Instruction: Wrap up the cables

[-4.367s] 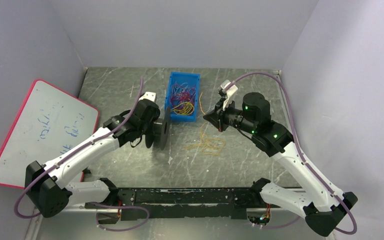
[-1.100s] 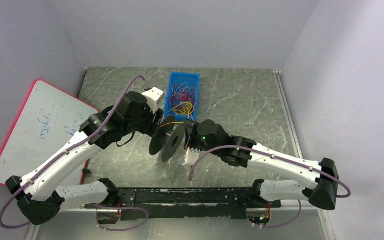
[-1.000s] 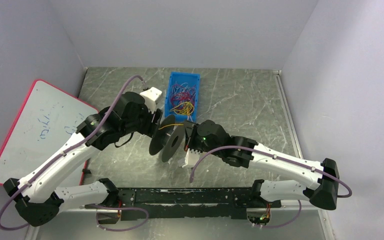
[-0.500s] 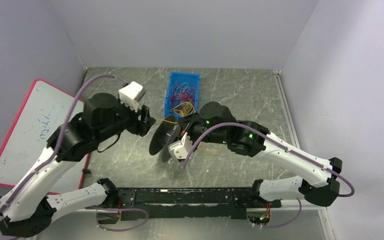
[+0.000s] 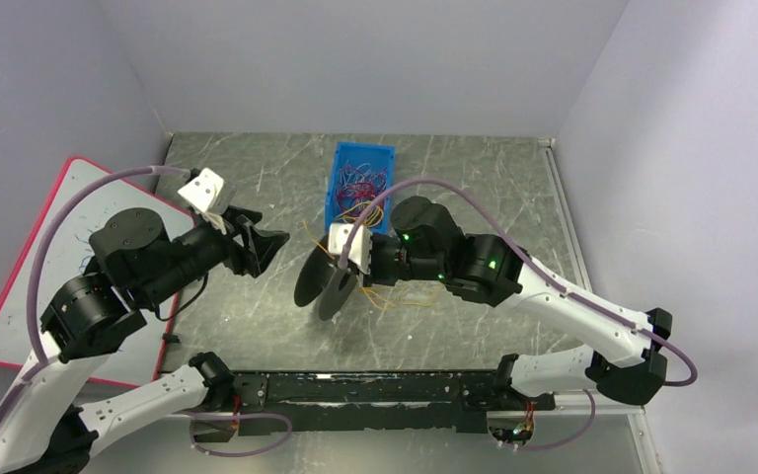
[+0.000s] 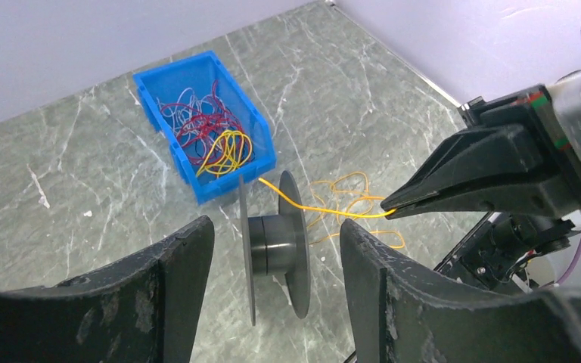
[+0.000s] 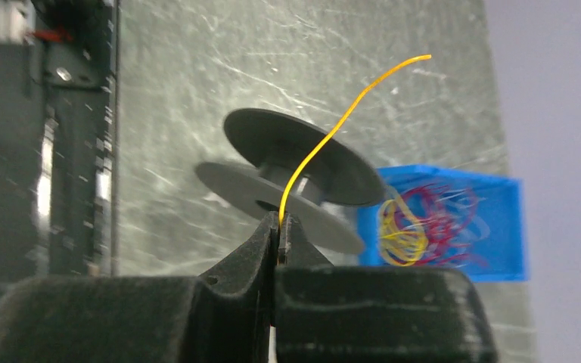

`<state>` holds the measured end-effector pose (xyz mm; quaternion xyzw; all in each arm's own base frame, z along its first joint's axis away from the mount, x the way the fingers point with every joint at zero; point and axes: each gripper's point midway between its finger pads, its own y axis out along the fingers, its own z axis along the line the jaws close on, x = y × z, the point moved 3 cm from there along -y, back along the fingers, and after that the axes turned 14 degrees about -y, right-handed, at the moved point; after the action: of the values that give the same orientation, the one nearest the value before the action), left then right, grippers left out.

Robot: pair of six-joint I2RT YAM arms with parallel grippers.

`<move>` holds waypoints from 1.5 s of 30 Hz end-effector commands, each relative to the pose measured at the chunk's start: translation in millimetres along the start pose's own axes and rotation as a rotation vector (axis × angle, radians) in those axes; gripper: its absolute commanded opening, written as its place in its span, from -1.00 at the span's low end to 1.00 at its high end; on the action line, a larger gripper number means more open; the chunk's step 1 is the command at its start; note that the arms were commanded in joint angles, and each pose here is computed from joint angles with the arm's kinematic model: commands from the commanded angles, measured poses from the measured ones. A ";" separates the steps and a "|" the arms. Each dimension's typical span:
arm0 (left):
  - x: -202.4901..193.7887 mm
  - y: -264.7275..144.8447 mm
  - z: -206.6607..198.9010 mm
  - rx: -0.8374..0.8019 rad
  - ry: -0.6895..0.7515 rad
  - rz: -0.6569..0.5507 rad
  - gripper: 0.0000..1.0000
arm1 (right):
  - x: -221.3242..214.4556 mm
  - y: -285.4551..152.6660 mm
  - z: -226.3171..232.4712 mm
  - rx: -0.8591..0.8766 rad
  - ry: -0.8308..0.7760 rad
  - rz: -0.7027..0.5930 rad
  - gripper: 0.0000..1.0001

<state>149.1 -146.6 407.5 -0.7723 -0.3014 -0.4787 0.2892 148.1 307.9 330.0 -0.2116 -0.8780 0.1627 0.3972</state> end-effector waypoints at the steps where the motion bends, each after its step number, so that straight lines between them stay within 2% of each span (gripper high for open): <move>1: -10.4 13.6 0.7 0.002 -0.001 0.034 0.32 | 13.9 0.4 3.2 -0.021 0.439 -0.018 -1.00; 5: -19.5 20.3 6.7 0.035 -0.003 0.063 0.30 | 14.4 5.3 11.7 -0.011 0.663 -0.049 -1.00; 8: -26.6 22.4 11.5 0.057 -0.008 0.076 0.30 | 18.6 8.5 22.8 0.044 0.771 -0.069 -1.00; 10: -31.9 23.5 14.4 0.071 -0.010 0.091 0.30 | 22.7 5.7 27.5 0.084 0.789 -0.069 -1.00; 14: -43.4 27.3 18.3 0.085 -0.009 0.133 0.29 | 10.1 0.9 35.2 0.134 0.722 0.026 -1.00; 19: -64.1 32.0 28.0 0.120 -0.006 0.188 0.29 | -0.7 3.8 55.4 0.354 0.637 0.066 -1.00; 24: -82.1 35.5 31.9 0.127 -0.034 0.225 0.28 | -11.3 10.1 52.4 0.487 0.740 -0.011 -1.00; 29: -95.3 37.0 34.9 0.131 -0.053 0.249 0.28 | -17.3 21.7 58.4 0.588 0.827 -0.015 -1.00; 39: -119.1 56.9 40.3 0.115 -0.034 0.279 0.27 | -28.3 38.1 33.5 0.592 1.009 -0.047 -1.00; 45: -124.0 64.7 48.8 0.146 -0.017 0.252 0.27 | -39.2 46.9 14.4 0.593 1.163 -0.063 -1.00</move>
<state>172.5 -170.4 257.0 -0.7901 -0.2178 -0.3877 0.4219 161.0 319.5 259.7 -0.1442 -0.4776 0.2637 0.8256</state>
